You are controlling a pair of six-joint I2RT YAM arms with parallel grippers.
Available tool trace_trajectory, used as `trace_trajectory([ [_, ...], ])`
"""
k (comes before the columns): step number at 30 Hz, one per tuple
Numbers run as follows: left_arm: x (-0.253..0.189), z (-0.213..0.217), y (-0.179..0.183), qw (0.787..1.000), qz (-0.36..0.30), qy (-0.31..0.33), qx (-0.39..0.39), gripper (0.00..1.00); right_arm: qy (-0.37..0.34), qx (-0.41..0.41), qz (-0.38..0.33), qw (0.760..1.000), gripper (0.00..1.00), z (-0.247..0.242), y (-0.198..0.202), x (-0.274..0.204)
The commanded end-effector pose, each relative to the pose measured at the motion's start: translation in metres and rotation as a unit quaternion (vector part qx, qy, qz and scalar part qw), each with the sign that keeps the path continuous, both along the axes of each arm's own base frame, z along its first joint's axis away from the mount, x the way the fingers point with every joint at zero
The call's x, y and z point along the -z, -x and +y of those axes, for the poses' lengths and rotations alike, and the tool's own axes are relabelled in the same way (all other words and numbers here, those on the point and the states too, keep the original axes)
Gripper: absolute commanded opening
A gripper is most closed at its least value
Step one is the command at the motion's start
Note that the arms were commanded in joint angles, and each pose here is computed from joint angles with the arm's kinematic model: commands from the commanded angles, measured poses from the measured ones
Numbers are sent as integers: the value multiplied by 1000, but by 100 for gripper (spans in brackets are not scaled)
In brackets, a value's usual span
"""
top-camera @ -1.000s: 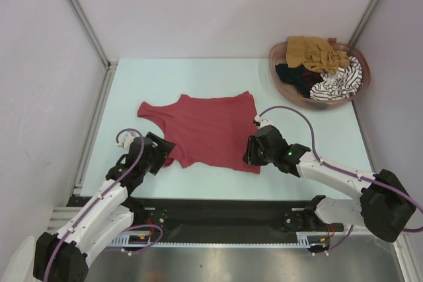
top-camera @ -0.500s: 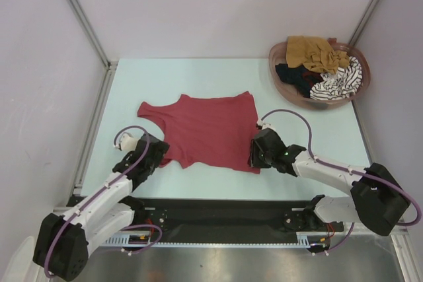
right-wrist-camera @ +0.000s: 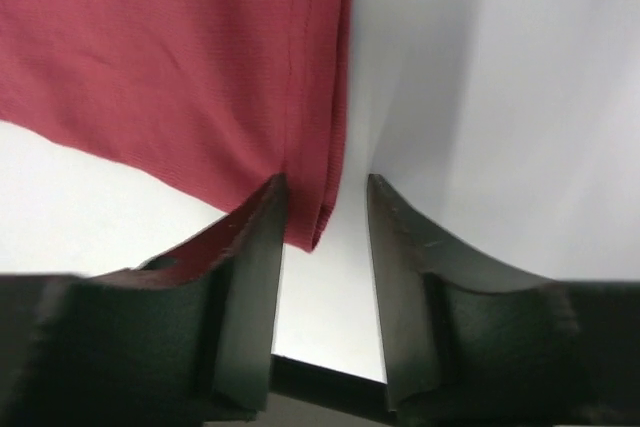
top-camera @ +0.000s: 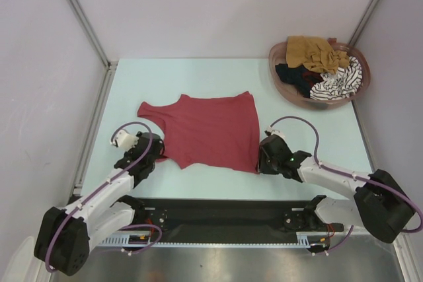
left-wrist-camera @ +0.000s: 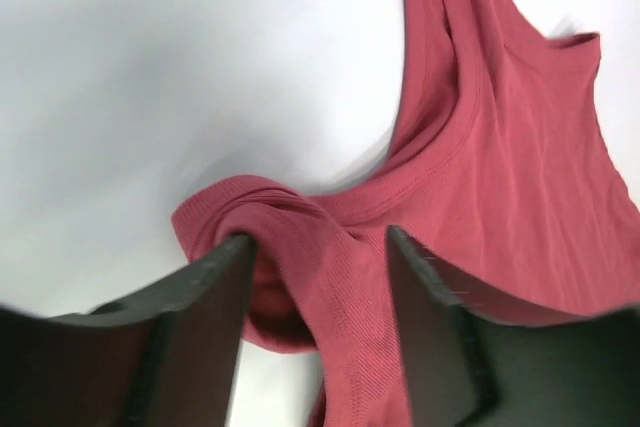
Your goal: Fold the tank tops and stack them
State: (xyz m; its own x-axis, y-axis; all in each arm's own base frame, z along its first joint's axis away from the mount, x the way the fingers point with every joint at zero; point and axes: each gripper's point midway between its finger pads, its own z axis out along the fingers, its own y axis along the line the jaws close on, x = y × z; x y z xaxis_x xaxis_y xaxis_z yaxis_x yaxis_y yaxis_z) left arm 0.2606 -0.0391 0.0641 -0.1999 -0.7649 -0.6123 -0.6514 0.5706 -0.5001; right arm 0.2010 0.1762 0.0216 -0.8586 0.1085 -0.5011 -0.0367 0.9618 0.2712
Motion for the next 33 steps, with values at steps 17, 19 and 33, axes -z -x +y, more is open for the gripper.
trace_trajectory([
  [17, -18, 31, -2, 995, -18, -84, -42, 16, -41, 11, 11, 999, 0, -5, 10, -7],
  [19, -26, 38, -4, 992, -18, -115, -41, 14, -41, 21, 14, 999, 0, -11, 8, -7],
  [33, -37, 44, -17, 977, 21, -211, -2, 17, -87, 6, 14, 996, 24, -4, 4, -18],
])
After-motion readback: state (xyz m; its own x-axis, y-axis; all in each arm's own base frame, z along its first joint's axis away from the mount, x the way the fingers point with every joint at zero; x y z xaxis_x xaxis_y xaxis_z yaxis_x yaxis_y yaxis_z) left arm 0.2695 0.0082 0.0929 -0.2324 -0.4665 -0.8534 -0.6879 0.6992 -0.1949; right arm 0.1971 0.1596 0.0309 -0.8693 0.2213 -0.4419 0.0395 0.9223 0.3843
